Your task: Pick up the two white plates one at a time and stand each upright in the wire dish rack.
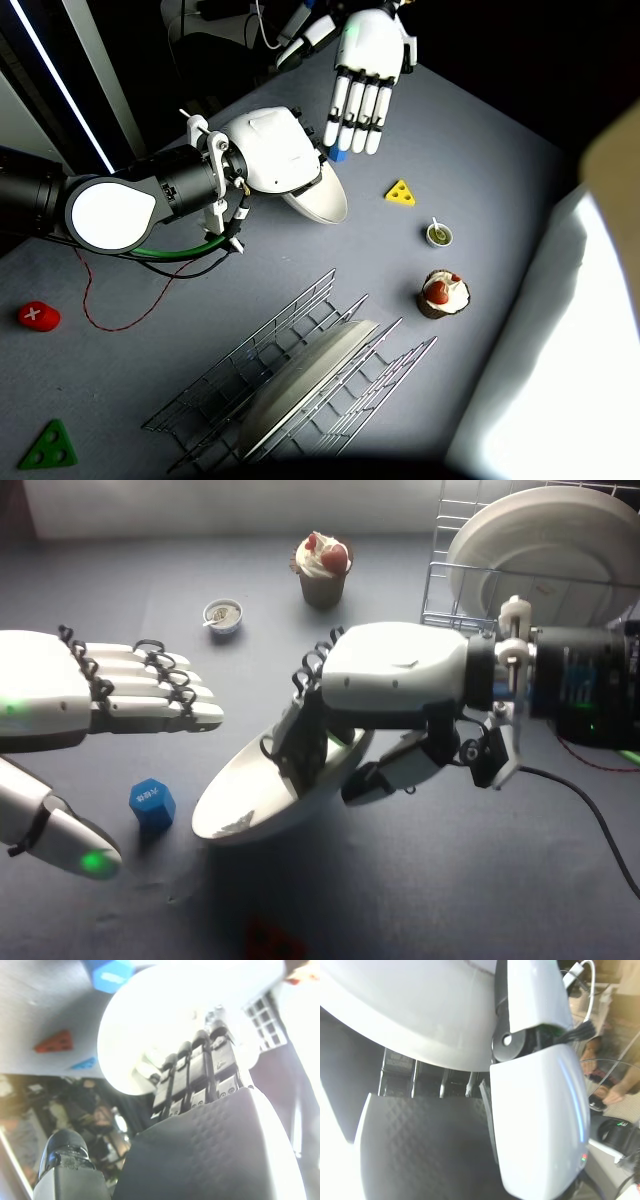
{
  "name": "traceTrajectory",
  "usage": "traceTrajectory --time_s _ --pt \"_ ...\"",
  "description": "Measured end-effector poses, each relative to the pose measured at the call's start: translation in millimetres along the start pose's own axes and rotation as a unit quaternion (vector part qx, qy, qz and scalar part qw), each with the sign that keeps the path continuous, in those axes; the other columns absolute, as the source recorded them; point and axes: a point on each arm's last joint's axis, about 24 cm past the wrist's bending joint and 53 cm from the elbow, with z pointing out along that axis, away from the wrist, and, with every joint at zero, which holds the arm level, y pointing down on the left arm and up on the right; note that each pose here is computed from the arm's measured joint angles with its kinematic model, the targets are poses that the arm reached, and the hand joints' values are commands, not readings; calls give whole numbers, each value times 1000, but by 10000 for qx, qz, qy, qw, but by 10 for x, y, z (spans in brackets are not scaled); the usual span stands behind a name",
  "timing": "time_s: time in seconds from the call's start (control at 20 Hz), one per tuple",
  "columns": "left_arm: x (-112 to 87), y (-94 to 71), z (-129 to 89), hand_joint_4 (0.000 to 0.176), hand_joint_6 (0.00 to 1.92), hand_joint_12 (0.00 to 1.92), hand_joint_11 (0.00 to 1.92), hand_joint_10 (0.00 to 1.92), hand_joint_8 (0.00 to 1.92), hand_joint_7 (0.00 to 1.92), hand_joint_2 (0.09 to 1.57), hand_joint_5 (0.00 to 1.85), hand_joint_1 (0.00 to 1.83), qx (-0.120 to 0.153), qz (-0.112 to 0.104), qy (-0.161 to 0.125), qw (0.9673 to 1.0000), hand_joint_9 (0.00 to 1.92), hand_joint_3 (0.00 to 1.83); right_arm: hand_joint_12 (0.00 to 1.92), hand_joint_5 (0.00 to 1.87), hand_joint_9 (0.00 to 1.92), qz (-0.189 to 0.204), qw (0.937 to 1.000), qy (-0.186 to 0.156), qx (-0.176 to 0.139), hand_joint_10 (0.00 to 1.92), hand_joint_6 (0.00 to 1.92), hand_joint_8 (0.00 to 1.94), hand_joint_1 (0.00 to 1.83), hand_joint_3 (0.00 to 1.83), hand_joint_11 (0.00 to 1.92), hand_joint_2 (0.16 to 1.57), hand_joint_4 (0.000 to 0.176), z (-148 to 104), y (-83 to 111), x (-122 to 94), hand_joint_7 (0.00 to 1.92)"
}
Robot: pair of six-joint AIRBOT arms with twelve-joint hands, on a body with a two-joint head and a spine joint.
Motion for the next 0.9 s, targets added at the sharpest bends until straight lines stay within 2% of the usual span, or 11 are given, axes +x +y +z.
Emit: traceTrajectory --time_s 0.2,0.3,0.45,0.65,0.85,0.9 --pt "-80 66 -114 0 4 8 43 1 2 59 894 52 18 -120 122 -32 9998 53 2 1358 986 1146 278 9993 -251 -62 652 922 431 1498 0 971 1041 0 25 127 -277 1179" --pt "-99 100 -170 0 0 5 37 0 0 52 888 35 0 -189 178 -23 9997 49 0 1289 1051 1211 392 9986 -334 -110 529 804 203 1502 0 1022 1016 0 26 188 -383 1305" --pt "-88 107 -208 0 6 22 93 8 6 106 882 85 14 -216 307 57 9993 109 0 1266 1042 1220 615 9972 -407 -95 518 825 88 1502 1 1038 1013 0 18 224 -498 1346" --pt "-168 57 -224 0 0 14 83 0 0 82 880 77 8 -156 474 13 9988 88 0 1233 1021 1236 746 9955 -575 -138 489 871 81 1502 0 1056 1014 0 -41 294 -699 1338" --pt "-170 43 -263 0 7 22 106 7 8 105 876 99 28 -140 586 62 9982 108 0 1246 1031 1242 1221 9893 -780 -194 487 871 83 1502 0 1043 1016 0 -135 332 -959 1318" --pt "-153 37 -275 0 2 13 89 1 4 99 881 90 29 -139 625 105 9979 96 0 1243 1026 1229 1331 9871 -866 -220 504 882 169 1501 2 1045 1018 0 -174 355 -1052 1280"
